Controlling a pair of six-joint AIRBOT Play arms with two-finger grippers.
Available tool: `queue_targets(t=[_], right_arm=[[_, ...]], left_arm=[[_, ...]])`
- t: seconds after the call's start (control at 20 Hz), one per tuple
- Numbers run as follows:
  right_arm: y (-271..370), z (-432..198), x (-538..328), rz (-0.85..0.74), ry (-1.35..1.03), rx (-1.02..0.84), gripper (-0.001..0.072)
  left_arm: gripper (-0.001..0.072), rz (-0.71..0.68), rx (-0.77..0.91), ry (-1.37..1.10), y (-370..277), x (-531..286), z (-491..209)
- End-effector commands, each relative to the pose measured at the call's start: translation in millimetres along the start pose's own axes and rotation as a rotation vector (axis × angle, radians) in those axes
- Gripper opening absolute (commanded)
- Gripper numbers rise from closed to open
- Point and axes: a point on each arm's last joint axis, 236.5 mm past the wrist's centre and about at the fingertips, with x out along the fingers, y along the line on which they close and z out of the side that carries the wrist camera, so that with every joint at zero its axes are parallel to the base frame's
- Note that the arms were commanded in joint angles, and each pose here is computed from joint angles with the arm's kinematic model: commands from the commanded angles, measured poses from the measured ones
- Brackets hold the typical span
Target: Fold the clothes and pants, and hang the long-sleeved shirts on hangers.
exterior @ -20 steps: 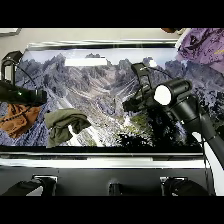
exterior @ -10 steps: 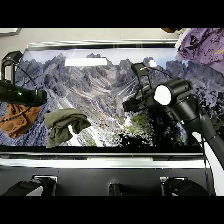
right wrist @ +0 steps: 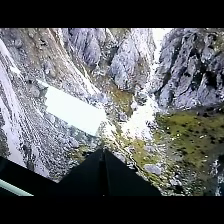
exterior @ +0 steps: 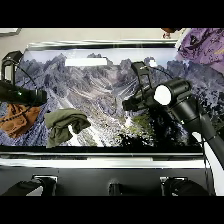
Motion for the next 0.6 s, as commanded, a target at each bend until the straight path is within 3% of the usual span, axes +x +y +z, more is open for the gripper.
queue_targets(t=[0.0,0.05,0.1,0.15,0.55], right_arm=[[0.4,0.9,-0.6,0.001,-0.004,-0.001,0.0032],[0.4,0.9,-0.6,0.001,-0.004,-0.001,0.0032],[0.5,0.9,-0.6,0.001,-0.004,0.000,0.0032],[0.5,0.9,-0.6,0.001,-0.004,0.000,0.0032],[0.4,0.0,-0.6,0.000,0.000,0.000,0.0032]], left_arm=[[0.0019,0.000,0.000,-0.001,-0.2,-0.2,0.1],[0.0042,0.000,0.000,0.001,0.1,1.2,0.0],[0.0276,0.002,-0.002,0.007,0.6,4.4,-0.1],[0.0716,0.004,-0.020,0.020,1.1,9.1,-0.3],[0.0720,0.075,-0.077,0.337,25.5,139.3,-56.2]])
